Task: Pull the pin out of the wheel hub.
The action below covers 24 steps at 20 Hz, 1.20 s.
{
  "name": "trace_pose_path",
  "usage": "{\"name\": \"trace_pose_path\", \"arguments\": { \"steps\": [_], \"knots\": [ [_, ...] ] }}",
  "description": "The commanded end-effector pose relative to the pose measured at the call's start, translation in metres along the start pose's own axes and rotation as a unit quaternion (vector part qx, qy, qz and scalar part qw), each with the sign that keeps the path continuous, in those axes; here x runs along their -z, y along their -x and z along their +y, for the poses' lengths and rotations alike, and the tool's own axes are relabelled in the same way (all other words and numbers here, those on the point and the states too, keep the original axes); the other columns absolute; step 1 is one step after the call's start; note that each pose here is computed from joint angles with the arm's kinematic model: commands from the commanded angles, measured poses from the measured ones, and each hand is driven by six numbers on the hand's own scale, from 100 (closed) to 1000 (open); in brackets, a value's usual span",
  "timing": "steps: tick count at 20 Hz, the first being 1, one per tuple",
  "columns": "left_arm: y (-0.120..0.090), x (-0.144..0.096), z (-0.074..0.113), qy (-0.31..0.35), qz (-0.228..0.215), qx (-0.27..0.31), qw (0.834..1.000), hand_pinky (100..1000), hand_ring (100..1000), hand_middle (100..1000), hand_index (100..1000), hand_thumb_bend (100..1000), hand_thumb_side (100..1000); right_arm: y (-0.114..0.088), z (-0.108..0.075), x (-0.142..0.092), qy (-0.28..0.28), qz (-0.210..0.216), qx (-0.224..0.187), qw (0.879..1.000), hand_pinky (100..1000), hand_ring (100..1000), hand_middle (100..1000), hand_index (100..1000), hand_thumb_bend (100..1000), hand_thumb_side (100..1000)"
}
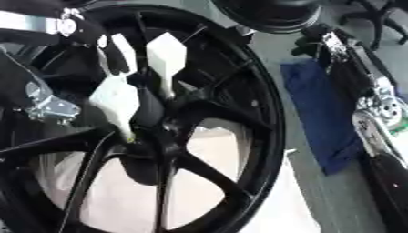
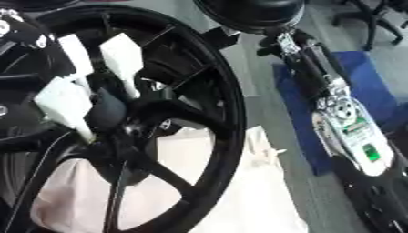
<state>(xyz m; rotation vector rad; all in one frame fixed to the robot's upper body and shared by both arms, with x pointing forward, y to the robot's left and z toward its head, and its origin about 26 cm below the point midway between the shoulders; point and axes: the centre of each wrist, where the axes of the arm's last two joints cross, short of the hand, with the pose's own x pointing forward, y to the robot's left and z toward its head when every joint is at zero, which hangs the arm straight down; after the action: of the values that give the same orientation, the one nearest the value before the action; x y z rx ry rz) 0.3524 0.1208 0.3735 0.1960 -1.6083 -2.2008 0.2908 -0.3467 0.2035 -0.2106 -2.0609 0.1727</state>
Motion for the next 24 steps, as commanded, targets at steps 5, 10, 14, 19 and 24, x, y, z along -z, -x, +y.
{"name": "trace_pose_path", "arguments": {
  "steps": [5,10,14,19,24],
  "knots": [
    [-0.001,-0.001,0.004,0.004,0.001,0.003,1.0,744,646,715,827,468,585,-0.005,-0.002,0.003,-0.001,-0.009,-0.002,1.0,957,686,629,735,100,678],
    [0.001,0.003,0.002,0.011,0.002,0.0,1.0,743,648,718,825,464,574,-0.005,-0.002,0.003,-0.001,-0.009,0.0,1.0,957,685,629,735,100,679],
    [0.004,0.005,0.0,0.018,0.003,-0.001,1.0,739,641,706,820,453,555,-0.006,-0.001,0.003,-0.002,-0.011,0.001,1.0,957,685,629,734,100,679],
    [0.006,0.007,-0.002,0.024,0.003,-0.003,1.0,725,600,657,796,416,510,-0.006,-0.001,0.004,-0.003,-0.012,0.004,1.0,957,685,629,734,100,681],
    [0.007,0.01,-0.004,0.029,0.003,-0.001,1.0,711,551,627,777,395,484,-0.006,0.0,0.004,-0.003,-0.012,0.005,1.0,957,685,630,734,100,684]
  ]
}}
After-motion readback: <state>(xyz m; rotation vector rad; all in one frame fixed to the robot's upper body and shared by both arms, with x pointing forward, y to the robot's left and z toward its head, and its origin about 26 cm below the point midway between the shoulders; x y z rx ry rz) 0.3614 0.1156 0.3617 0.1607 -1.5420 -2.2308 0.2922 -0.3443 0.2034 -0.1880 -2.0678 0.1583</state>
